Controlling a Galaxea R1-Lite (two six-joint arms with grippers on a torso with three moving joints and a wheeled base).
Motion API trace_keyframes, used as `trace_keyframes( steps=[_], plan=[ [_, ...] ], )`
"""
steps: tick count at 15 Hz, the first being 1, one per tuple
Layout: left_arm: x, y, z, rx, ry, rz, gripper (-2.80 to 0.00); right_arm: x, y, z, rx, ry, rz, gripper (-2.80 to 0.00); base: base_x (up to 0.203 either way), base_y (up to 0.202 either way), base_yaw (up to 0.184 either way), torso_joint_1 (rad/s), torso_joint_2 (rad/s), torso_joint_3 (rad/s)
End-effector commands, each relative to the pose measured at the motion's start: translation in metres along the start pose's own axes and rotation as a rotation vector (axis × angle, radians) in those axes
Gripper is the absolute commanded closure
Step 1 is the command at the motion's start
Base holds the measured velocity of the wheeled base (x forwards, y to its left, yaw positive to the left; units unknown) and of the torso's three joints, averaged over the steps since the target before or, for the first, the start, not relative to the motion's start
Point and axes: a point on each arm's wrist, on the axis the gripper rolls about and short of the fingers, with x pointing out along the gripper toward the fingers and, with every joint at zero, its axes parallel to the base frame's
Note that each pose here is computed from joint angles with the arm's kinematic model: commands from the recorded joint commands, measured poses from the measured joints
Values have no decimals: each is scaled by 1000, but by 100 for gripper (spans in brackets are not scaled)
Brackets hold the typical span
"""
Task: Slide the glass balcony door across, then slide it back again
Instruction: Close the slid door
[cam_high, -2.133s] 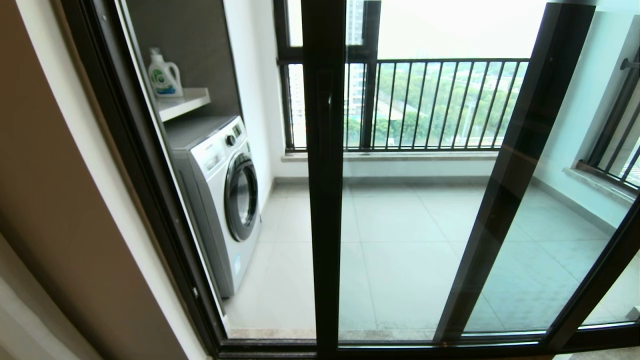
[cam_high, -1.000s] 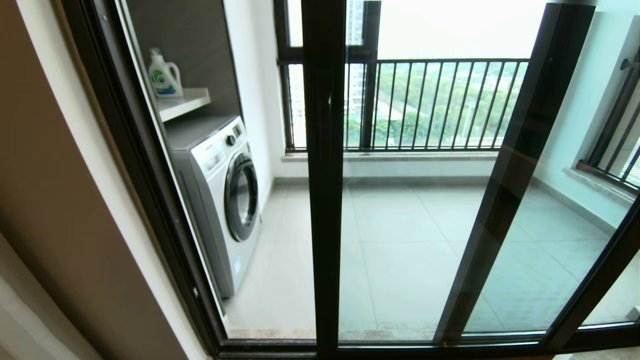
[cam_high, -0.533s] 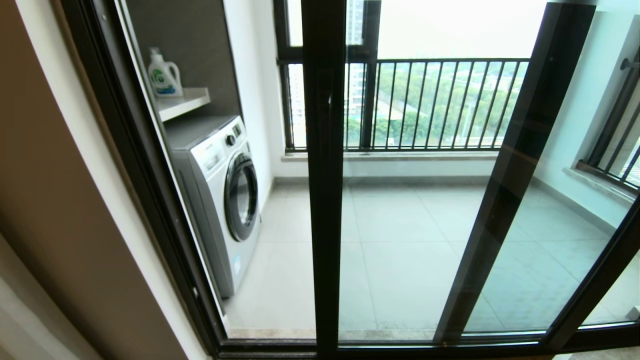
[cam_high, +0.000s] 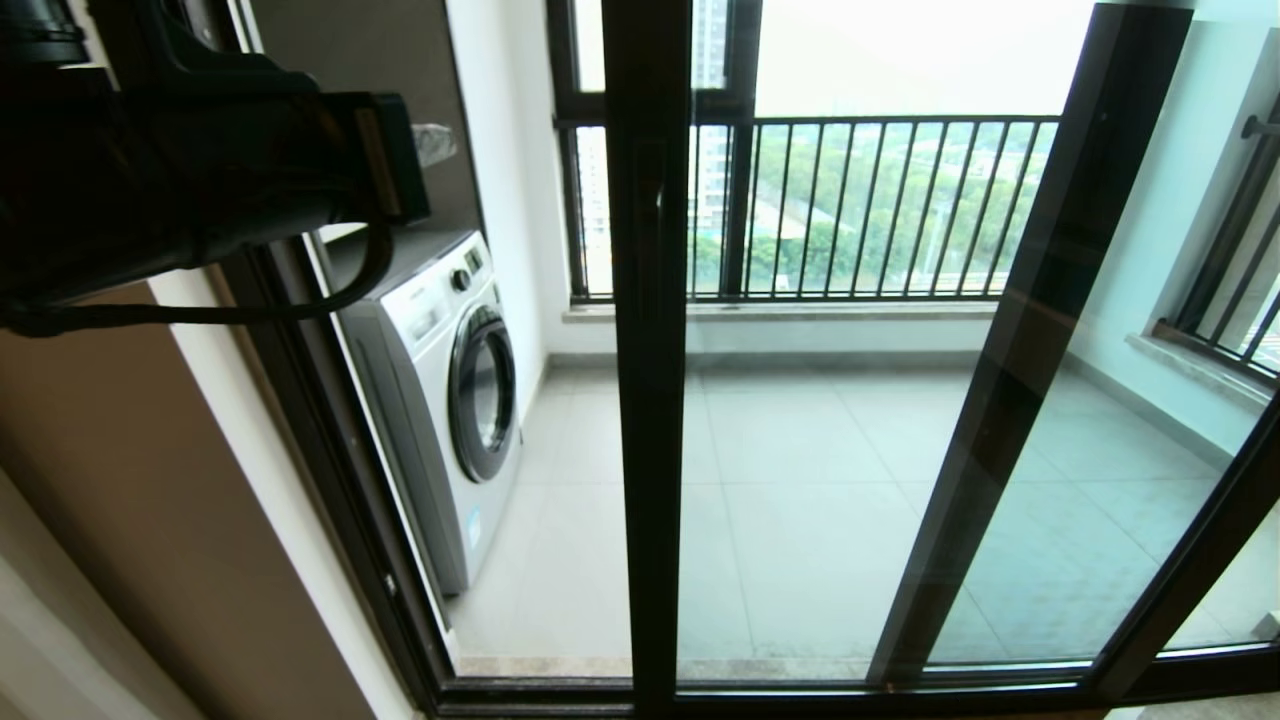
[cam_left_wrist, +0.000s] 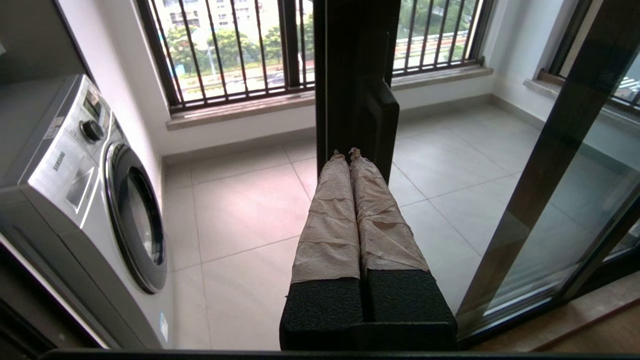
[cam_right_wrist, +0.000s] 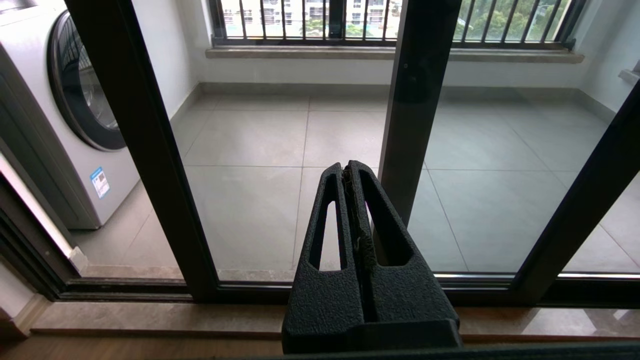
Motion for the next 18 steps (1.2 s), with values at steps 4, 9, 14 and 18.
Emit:
trace_keyframes(
  steps=[4, 9, 14, 18],
  plan=[
    [83, -84, -40, -16, -15, 23, 0, 1, 0, -3, 0, 13, 3, 0, 0, 0, 0, 0, 0, 0],
    [115, -142, -64, -51, -67, 31, 0, 1, 0, -3, 0, 13, 1, 0, 0, 0, 0, 0, 0, 0],
    [141, -160, -78, 11, -82, 116, 0, 1, 0, -3, 0, 14, 2, 0, 0, 0, 0, 0, 0, 0],
    [165, -146, -106, 48, -36, 166, 0, 1, 0, -3, 0, 13, 2, 0, 0, 0, 0, 0, 0, 0]
  ],
)
